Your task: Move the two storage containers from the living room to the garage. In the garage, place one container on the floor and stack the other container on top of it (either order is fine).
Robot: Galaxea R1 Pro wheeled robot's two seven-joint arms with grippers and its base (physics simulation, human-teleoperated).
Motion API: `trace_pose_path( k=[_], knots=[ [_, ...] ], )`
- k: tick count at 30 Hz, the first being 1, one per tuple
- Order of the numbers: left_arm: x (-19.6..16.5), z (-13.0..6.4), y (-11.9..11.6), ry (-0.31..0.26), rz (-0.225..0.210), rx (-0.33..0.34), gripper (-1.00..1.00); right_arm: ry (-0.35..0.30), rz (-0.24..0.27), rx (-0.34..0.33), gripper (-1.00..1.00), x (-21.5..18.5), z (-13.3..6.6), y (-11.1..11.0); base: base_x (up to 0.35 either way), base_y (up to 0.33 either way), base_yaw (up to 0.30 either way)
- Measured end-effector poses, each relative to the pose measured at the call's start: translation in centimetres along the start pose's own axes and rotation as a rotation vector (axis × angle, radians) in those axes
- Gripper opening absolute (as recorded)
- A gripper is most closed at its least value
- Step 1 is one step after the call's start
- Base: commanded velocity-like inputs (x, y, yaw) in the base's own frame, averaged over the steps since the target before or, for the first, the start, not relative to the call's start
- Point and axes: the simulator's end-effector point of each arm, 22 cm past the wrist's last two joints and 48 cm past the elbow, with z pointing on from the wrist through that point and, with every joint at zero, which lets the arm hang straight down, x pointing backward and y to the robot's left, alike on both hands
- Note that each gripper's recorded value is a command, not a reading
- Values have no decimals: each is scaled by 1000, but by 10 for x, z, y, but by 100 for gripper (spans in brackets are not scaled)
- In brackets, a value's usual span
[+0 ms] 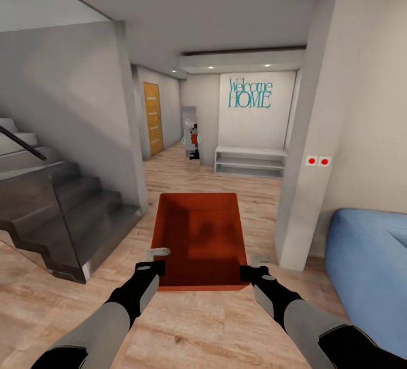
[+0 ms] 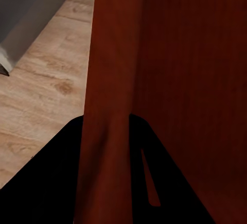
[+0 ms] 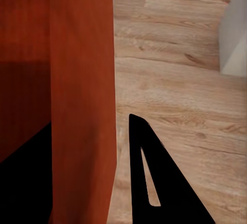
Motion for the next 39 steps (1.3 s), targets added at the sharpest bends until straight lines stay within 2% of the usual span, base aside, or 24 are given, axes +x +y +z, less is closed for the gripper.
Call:
trace_pose_path(
  k=[39],
  knots=[
    [3,0,0,6,1,1,-100,6,-1,3,-100,3,0,0,324,0,0]
  ],
)
